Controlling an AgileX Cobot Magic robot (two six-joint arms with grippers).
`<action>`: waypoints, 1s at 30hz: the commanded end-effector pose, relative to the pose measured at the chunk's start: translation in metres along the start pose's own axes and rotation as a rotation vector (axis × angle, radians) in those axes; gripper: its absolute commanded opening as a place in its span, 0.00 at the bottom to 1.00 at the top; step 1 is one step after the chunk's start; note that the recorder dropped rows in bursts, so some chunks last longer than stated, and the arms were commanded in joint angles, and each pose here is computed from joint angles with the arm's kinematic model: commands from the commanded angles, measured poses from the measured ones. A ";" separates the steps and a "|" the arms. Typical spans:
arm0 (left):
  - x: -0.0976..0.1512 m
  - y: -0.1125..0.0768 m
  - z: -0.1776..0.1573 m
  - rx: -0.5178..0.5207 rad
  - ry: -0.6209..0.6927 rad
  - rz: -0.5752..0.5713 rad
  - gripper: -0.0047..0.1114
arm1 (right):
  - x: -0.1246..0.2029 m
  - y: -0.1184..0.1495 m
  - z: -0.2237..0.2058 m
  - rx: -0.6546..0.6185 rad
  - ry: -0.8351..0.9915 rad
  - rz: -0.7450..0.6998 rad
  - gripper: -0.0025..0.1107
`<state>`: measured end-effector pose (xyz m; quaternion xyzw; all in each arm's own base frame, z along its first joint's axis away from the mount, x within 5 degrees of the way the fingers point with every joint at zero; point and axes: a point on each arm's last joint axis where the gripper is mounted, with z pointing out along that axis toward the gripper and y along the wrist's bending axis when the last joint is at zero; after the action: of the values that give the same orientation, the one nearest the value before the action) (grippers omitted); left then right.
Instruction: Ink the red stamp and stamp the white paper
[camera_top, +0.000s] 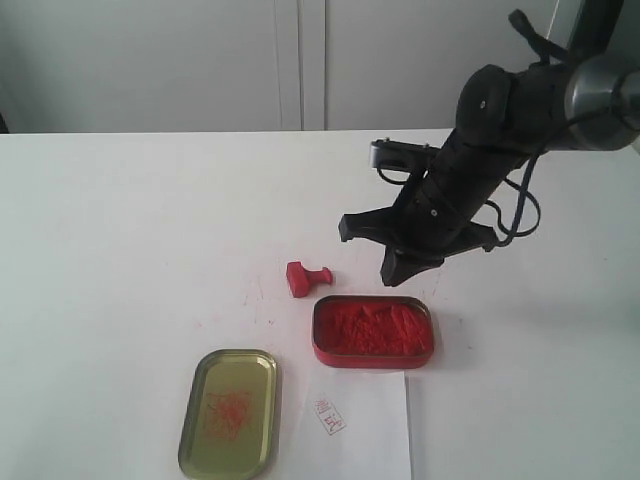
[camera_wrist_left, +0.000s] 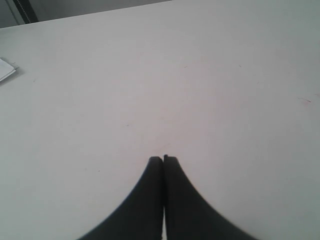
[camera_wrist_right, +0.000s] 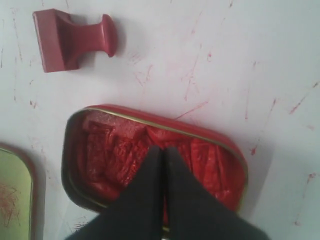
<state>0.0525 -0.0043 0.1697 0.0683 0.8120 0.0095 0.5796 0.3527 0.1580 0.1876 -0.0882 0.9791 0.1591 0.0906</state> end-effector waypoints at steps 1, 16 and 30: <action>0.001 0.000 0.000 -0.003 -0.002 0.000 0.04 | -0.001 -0.010 -0.018 0.022 -0.016 0.039 0.02; 0.001 0.000 0.000 -0.003 -0.002 0.000 0.04 | 0.011 -0.049 -0.065 0.182 -0.011 0.106 0.02; 0.001 0.000 0.000 -0.003 -0.002 0.000 0.04 | 0.045 -0.088 -0.088 0.284 -0.017 0.135 0.02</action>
<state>0.0525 -0.0043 0.1697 0.0683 0.8120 0.0095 0.5796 0.3204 0.0480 0.2292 -0.0009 0.9953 0.0348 0.0909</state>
